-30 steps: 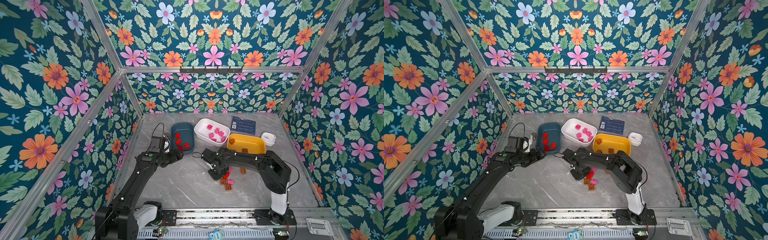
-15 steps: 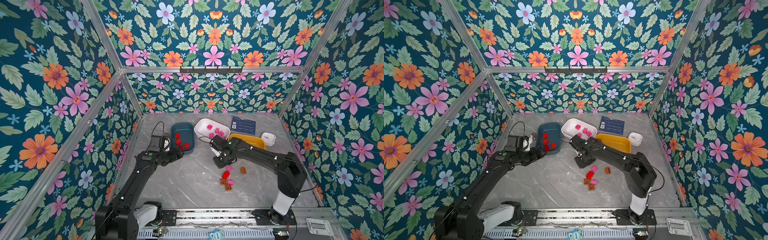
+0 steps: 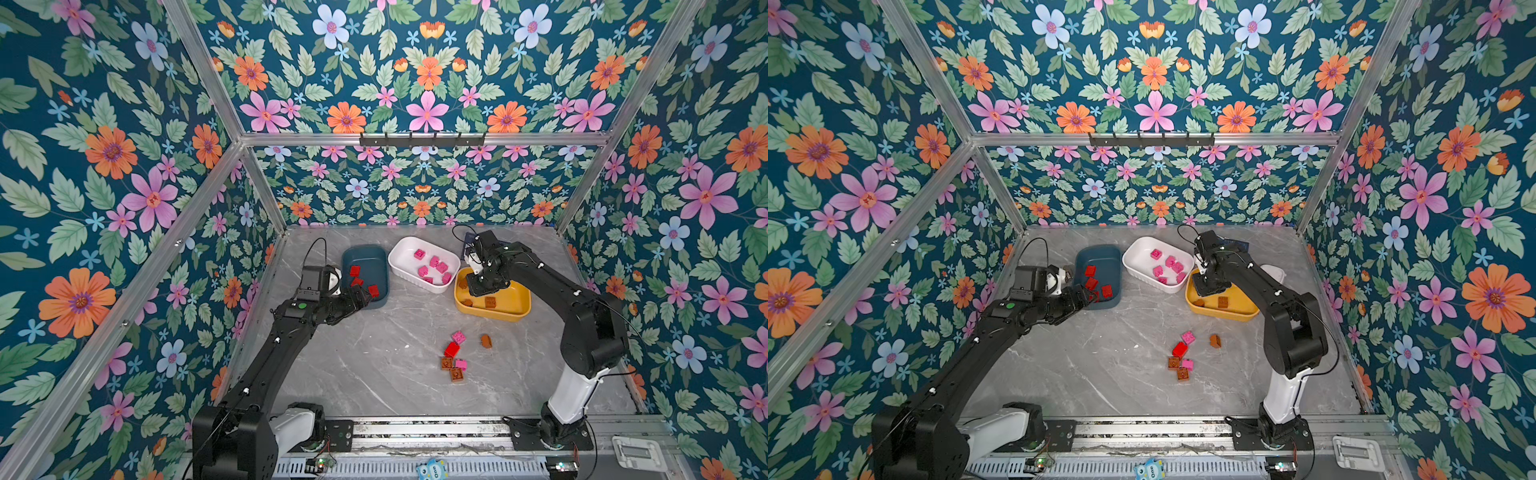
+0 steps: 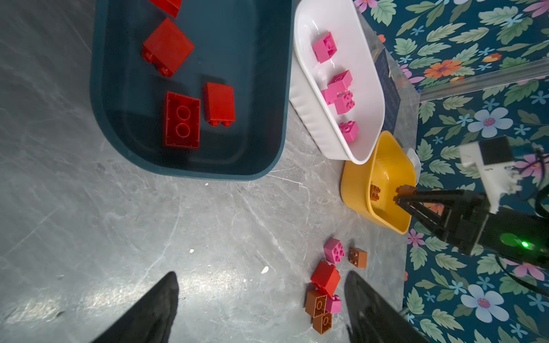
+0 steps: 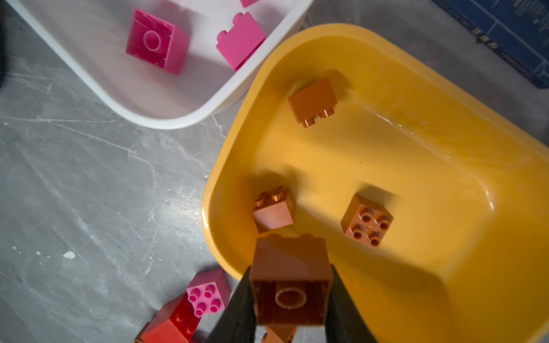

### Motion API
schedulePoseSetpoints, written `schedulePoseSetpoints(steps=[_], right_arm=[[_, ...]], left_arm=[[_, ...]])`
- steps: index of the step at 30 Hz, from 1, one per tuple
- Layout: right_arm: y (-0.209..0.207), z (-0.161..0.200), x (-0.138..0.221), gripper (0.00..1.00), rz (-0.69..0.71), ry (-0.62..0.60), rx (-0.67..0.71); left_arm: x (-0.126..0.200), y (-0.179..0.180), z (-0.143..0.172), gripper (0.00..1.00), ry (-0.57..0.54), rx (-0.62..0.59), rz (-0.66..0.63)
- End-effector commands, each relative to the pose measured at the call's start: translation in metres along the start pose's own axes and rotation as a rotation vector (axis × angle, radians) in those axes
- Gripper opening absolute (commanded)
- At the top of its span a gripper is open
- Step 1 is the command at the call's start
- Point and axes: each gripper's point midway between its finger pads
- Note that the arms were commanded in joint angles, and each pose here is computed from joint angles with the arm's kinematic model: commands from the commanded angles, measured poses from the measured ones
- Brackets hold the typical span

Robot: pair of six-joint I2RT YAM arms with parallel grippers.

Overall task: Sort the legos into containers by color
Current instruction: Place the lego in the container.

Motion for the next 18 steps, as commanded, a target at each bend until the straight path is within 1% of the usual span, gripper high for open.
schedulePoseSetpoints(steps=[1, 3, 4, 6, 8, 13, 18], right_arm=[[-0.001, -0.013, -0.013, 0.28, -0.038, -0.023, 0.020], [-0.002, -0.017, -0.023, 0.32, -0.058, -0.022, 0.011], [-0.002, -0.018, -0.026, 0.36, -0.064, -0.022, 0.008], [0.001, -0.021, -0.025, 0.49, -0.085, -0.032, 0.015], [0.004, -0.021, -0.022, 0.55, -0.099, -0.044, 0.019], [0.016, -0.010, -0.003, 0.60, -0.133, -0.055, 0.010], [0.055, 0.016, 0.016, 0.61, -0.167, -0.021, 0.048]], left_arm=[[-0.001, -0.008, -0.004, 0.87, -0.007, 0.011, 0.033], [0.000, -0.011, -0.006, 0.88, -0.010, 0.014, 0.042], [0.000, -0.012, -0.007, 0.87, -0.012, 0.015, 0.043], [0.000, -0.012, -0.007, 0.87, -0.010, 0.015, 0.044], [0.000, -0.012, -0.006, 0.87, -0.008, 0.015, 0.041], [0.000, -0.008, -0.005, 0.88, -0.004, 0.009, 0.022], [0.000, -0.004, -0.005, 0.88, -0.004, 0.002, 0.001]])
Point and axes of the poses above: each gripper's point midway between its finger pads, its own x axis back along the fingers, its own y axis along the line the jaws close on, z = x × y, and after that the axes turned 12 degrees about x, right-handed
